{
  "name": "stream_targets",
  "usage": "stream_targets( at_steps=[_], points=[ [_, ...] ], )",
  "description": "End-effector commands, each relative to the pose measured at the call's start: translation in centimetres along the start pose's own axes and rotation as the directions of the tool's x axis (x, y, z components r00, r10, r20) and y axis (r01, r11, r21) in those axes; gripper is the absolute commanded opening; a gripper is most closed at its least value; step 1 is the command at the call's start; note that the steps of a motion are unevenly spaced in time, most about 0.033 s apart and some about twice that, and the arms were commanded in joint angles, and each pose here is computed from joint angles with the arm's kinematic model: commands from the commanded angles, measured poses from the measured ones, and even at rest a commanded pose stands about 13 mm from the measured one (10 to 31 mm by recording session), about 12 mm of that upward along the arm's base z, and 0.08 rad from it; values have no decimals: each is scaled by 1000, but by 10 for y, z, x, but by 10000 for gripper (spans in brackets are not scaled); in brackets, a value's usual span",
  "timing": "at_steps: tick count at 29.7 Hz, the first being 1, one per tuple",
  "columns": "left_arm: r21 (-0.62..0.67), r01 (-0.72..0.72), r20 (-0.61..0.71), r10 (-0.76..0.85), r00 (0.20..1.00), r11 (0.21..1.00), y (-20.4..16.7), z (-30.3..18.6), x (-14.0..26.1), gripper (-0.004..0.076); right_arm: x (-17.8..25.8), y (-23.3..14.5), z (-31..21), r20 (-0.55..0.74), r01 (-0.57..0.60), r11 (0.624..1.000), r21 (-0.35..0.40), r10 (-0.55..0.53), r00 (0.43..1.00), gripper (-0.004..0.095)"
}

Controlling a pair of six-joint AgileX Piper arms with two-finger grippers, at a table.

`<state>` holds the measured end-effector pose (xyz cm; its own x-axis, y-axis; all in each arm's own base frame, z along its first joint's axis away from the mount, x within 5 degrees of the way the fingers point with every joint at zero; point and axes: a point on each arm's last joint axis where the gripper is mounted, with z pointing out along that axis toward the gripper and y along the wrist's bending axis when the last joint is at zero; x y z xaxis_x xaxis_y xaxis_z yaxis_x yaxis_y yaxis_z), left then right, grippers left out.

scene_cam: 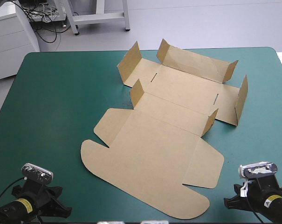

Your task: Fold the box

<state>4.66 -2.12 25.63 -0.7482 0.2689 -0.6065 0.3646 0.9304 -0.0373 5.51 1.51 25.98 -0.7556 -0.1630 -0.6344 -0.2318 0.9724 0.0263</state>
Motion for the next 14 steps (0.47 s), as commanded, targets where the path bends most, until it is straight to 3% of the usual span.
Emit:
stream_targets(
  at_steps=[1,3,5,10,14],
  points=[
    [6,9,57,-9,998,1000,-1,-5,-9,-32,-8,1,-5,47,-1,1000,-3,1,999,609],
    [6,9,57,-9,998,1000,-1,-5,-9,-32,-8,1,-9,32,-37,999,-8,37,999,765],
    [6,9,57,-9,998,1000,-1,-5,-9,-32,-9,2,-15,8,-76,997,-13,76,997,829],
    [6,9,57,-9,998,1000,-1,-5,-9,-32,-15,4,-35,-1,-205,978,-22,205,979,833],
    [6,9,57,-9,998,1000,-1,-5,-9,-32,-30,9,-56,76,-340,936,-87,347,935,829]
  ],
)
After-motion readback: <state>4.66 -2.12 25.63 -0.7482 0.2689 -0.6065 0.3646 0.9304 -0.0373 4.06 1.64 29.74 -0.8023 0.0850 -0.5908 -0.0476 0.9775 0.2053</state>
